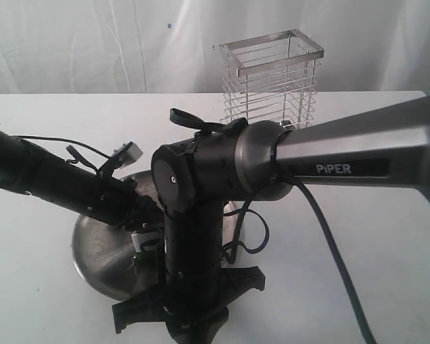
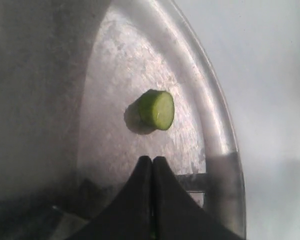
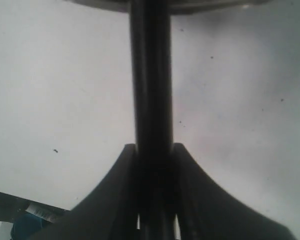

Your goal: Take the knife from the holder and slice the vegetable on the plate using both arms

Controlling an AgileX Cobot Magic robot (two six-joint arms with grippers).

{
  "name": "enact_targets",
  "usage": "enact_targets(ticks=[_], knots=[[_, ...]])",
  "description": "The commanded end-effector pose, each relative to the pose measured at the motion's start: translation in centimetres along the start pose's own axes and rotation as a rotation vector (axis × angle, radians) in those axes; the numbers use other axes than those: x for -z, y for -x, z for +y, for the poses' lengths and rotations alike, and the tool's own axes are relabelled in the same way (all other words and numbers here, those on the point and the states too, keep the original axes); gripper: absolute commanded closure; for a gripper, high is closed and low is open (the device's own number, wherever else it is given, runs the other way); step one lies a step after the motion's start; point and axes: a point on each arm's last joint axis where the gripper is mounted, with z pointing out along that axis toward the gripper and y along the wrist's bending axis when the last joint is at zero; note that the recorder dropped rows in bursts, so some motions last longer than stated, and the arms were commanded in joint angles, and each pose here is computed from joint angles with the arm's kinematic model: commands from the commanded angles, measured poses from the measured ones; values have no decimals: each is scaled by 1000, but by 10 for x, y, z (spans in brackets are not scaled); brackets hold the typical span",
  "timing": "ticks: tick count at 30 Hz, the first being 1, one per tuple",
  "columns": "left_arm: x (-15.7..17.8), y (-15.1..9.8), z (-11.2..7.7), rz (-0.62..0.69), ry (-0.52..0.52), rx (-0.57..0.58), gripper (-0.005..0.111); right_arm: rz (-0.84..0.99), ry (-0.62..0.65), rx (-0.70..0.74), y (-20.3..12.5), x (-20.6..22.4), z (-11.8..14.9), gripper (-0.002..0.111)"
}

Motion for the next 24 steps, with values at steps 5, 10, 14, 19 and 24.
enact_targets(ticks=[5, 10, 14, 19, 24], knots=[[13, 6, -17, -52, 21, -80, 107, -17, 0, 11, 1, 1, 0, 108], [10, -16, -7, 0, 104, -42, 107, -17, 0, 11, 1, 1, 0, 108], [9, -28, 0, 18, 169, -10, 107, -17, 0, 11, 1, 1, 0, 108], [10, -27, -1, -8, 170, 11, 107, -17, 0, 11, 1, 1, 0, 108], [21, -14, -14, -75, 171, -33, 107, -17, 0, 11, 1, 1, 0, 108]])
